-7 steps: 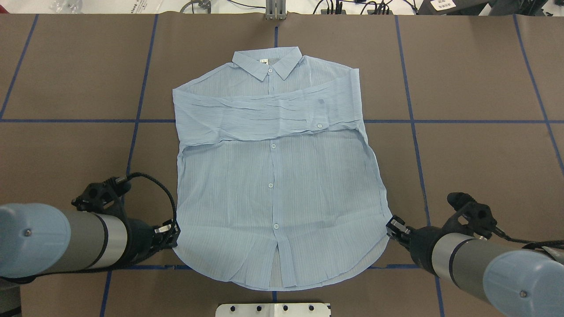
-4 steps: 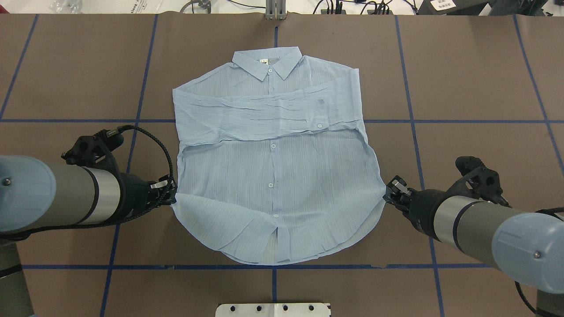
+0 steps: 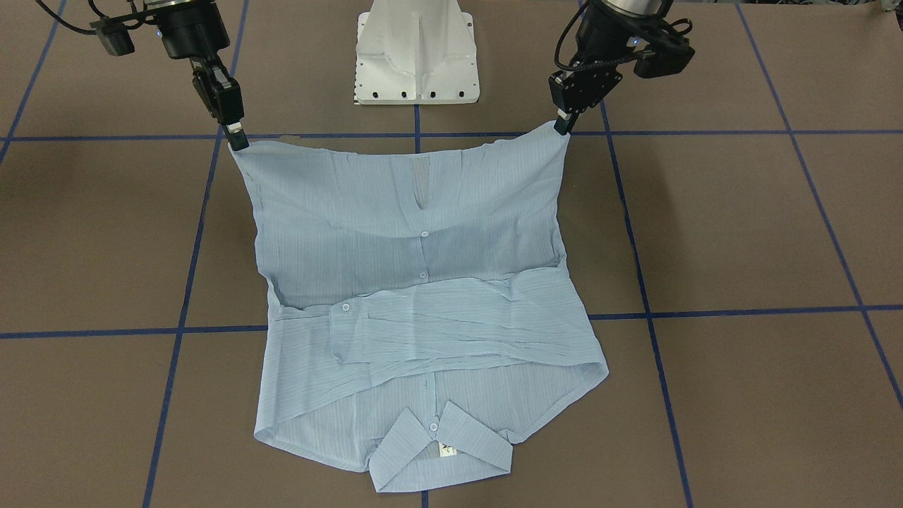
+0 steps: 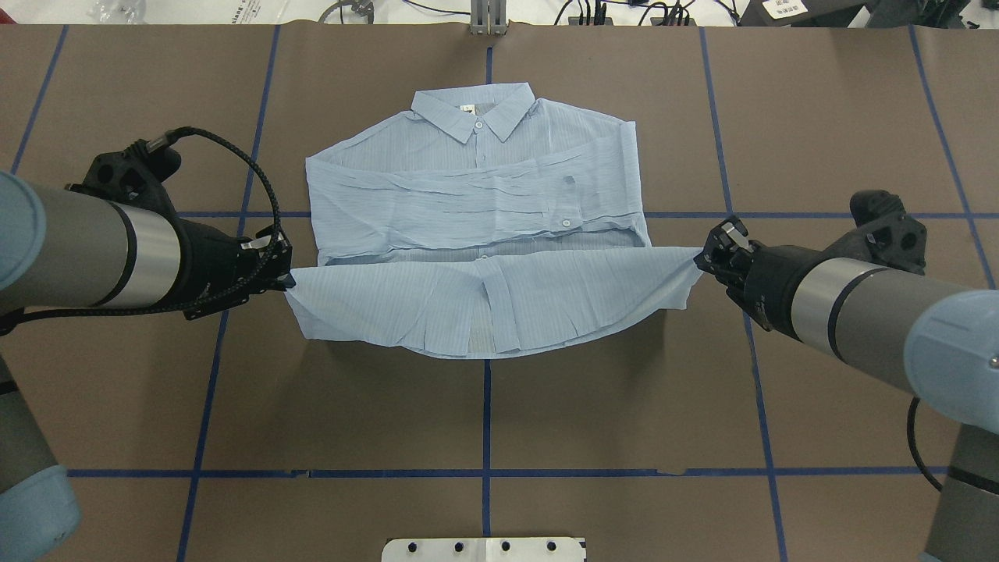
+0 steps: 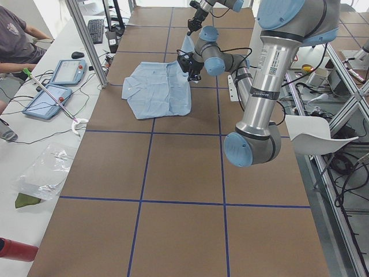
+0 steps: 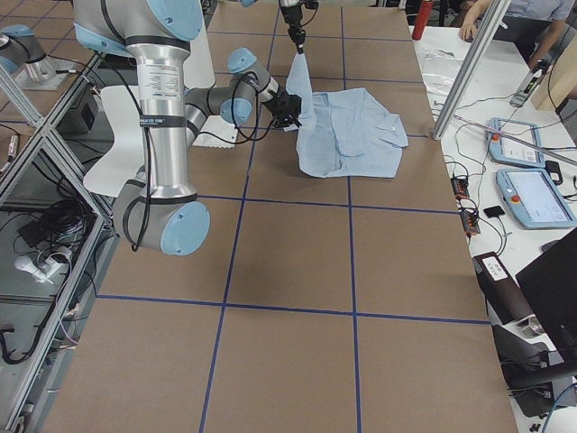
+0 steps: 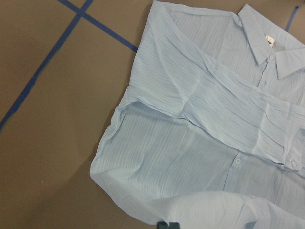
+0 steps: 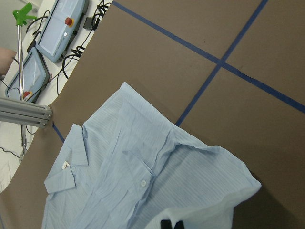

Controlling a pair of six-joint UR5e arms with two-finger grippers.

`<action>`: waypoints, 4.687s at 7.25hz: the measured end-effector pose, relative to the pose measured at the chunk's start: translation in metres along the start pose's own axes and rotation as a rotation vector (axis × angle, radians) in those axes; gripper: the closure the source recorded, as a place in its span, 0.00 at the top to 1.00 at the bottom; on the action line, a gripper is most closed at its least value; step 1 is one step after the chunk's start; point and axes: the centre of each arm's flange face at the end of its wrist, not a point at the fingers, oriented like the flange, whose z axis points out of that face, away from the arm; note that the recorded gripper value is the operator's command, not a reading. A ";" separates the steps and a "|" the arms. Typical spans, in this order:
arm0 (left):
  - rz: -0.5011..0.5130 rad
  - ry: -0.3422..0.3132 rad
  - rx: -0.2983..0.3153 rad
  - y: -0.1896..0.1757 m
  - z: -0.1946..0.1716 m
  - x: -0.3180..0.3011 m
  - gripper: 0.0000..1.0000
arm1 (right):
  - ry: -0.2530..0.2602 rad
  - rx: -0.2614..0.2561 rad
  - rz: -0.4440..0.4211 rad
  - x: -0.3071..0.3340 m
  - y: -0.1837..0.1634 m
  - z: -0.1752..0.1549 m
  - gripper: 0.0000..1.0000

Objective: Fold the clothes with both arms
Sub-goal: 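Lift the hem with both grippers and fold it toward the collar, then release the hem and lower the right gripper to the folded shirt's side edge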

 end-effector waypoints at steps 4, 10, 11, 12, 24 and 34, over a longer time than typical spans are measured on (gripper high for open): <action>0.109 -0.041 0.108 -0.093 0.076 0.026 0.00 | 0.022 0.105 0.047 -0.063 -0.022 0.090 0.00; 0.113 -0.046 0.184 -0.197 0.186 0.030 0.00 | 0.188 0.230 0.064 -0.127 -0.066 0.249 0.00; 0.113 -0.047 0.190 -0.205 0.202 0.030 0.00 | 0.203 0.238 0.064 -0.132 -0.066 0.262 0.00; 0.124 -0.051 0.205 -0.213 0.215 0.028 0.00 | 0.216 0.246 0.066 -0.137 -0.068 0.272 0.00; 0.161 -0.059 0.218 -0.227 0.246 0.019 0.59 | 0.198 0.245 0.070 -0.144 -0.083 0.318 0.63; 0.162 -0.023 0.228 -0.226 0.220 0.021 0.59 | 0.246 0.023 -0.024 0.026 -0.018 0.218 0.70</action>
